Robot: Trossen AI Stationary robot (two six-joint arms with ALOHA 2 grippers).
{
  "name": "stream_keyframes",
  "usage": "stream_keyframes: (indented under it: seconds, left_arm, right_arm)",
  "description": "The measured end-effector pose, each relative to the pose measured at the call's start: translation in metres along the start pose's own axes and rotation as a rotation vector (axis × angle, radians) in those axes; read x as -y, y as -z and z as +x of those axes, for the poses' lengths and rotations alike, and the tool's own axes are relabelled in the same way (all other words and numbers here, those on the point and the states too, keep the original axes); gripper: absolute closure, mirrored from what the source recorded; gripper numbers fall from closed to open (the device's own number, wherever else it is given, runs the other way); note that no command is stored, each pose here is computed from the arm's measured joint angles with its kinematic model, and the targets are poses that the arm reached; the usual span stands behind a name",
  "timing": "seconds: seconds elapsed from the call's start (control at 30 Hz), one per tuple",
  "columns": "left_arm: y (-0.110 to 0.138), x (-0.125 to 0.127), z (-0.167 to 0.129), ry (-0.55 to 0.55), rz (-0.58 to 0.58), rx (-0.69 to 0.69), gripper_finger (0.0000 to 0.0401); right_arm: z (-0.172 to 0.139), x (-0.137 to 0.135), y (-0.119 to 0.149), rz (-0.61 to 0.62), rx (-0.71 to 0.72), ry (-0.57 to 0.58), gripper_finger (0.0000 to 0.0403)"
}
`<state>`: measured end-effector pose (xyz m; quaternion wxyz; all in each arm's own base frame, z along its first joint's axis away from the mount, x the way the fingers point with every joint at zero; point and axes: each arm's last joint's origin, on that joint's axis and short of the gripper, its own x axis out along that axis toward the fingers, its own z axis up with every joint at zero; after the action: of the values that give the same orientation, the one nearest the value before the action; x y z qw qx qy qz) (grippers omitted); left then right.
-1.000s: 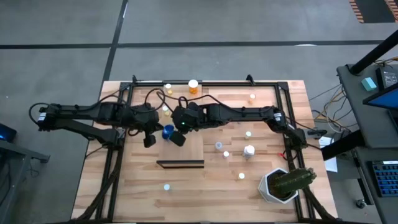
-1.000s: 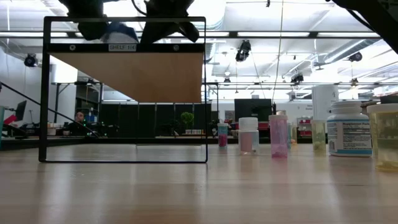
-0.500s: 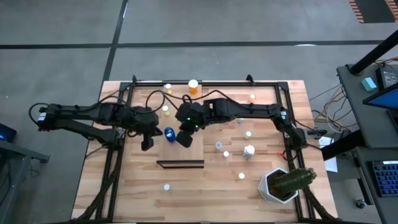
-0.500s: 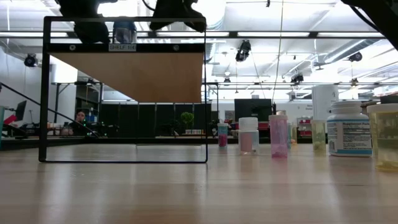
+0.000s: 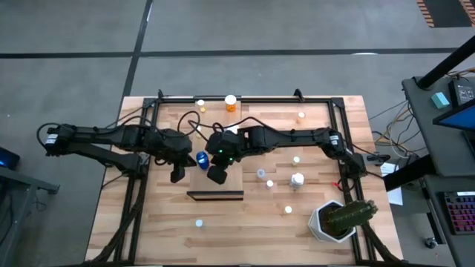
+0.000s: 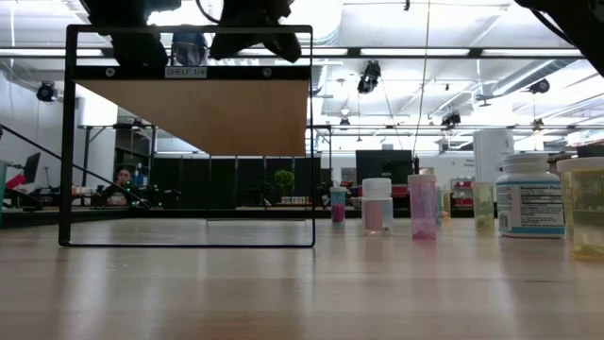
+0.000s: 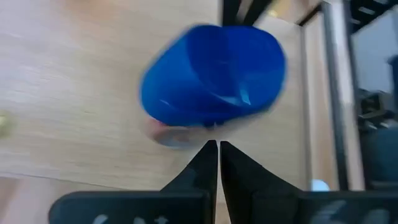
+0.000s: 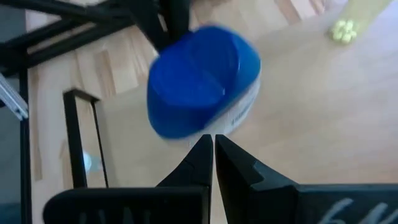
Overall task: Pick and place medicine bottles onto shelf by color
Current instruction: Put the dark blue tablet bottle on the shelf
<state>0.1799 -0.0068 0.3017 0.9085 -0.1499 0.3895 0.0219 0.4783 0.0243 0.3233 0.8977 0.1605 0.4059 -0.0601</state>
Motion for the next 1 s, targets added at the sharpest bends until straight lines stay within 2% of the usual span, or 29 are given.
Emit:
stream_keyframes:
  seconds: [0.23,0.5,0.67,0.77,0.9,1.0]
  left_arm:
    - [0.001,-0.002,-0.005,-0.07,0.005,0.033,0.04]
    - [0.0,-0.006,-0.007,-0.177,0.003,0.07,0.04]
    - [0.004,-0.006,-0.019,-0.188,-0.031,0.037,0.04]
    - [0.006,-0.005,-0.027,-0.153,-0.053,0.032,0.04]
    - [0.009,-0.002,-0.035,-0.034,-0.1,0.03,0.04]
    - [0.011,0.001,-0.036,0.04,-0.118,0.005,0.04]
  right_arm:
    - [0.001,0.005,-0.004,0.009,0.046,0.053,0.0394]
    - [0.001,0.011,-0.012,0.006,0.107,0.046,0.0394]
    - [-0.002,0.013,-0.011,-0.017,0.085,0.062,0.0394]
    - [-0.008,0.015,-0.009,-0.017,0.062,0.073,0.0394]
    - [-0.01,0.016,-0.006,-0.021,0.025,0.078,0.0394]
    - [-0.009,0.011,-0.005,-0.048,0.003,0.002,0.0394]
